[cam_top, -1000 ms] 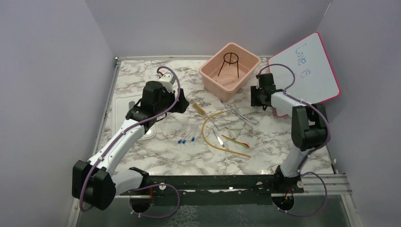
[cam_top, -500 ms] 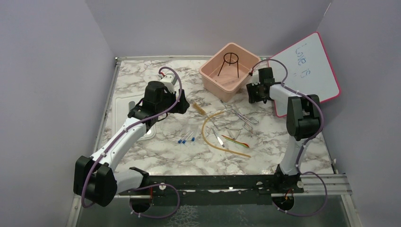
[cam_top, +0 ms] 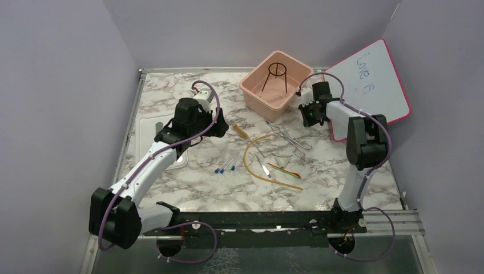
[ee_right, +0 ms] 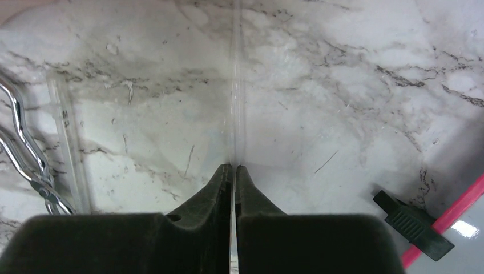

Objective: Organize the chemistry lab equipment

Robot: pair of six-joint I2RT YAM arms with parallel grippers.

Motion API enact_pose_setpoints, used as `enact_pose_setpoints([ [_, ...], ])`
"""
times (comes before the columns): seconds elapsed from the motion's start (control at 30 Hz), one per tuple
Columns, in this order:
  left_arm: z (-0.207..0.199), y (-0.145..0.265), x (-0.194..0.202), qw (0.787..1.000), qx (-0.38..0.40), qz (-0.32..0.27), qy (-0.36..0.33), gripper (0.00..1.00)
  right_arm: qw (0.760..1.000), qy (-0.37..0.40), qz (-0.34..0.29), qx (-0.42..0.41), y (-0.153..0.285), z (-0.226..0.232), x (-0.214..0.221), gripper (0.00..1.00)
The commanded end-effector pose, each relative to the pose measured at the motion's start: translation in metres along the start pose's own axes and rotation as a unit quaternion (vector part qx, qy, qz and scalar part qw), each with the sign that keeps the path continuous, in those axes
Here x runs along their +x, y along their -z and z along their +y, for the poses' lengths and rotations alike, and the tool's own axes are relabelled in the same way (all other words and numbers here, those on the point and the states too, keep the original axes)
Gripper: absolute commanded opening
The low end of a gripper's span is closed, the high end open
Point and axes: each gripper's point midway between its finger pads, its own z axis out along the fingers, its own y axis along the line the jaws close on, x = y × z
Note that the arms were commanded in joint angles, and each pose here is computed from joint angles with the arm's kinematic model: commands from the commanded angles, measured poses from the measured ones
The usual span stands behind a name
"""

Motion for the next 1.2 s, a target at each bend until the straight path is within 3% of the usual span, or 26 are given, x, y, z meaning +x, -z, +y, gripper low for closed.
enact_pose_setpoints([
  [0.0, -0.003, 0.0, -0.007, 1.0, 0.01, -0.014, -0.002, 0.78, 0.997, 0.017, 0.073, -0.004, 0.017, 0.006, 0.038, 0.06],
  [0.2, -0.004, 0.001, -0.008, 1.0, 0.01, -0.016, -0.001, 0.78, 0.998, 0.009, 0.053, 0.031, 0.061, 0.0, 0.024, 0.03],
  [0.63, -0.006, 0.01, -0.016, 0.999, 0.012, -0.033, -0.003, 0.78, 0.98, -0.049, -0.192, 0.023, 0.197, 0.015, -0.102, 0.01],
  [0.77, -0.008, 0.013, -0.018, 0.999, 0.014, -0.038, -0.004, 0.78, 0.964, -0.095, -0.248, -0.01, 0.217, 0.03, -0.121, 0.01],
  [0.97, -0.01, 0.019, -0.022, 0.999, 0.014, -0.048, -0.005, 0.78, 0.921, -0.216, -0.321, -0.048, 0.236, 0.042, -0.143, 0.01],
  [1.17, -0.011, 0.025, -0.028, 0.998, 0.012, -0.06, -0.005, 0.78, 0.878, -0.336, -0.333, -0.067, 0.224, 0.058, -0.164, 0.01],
])
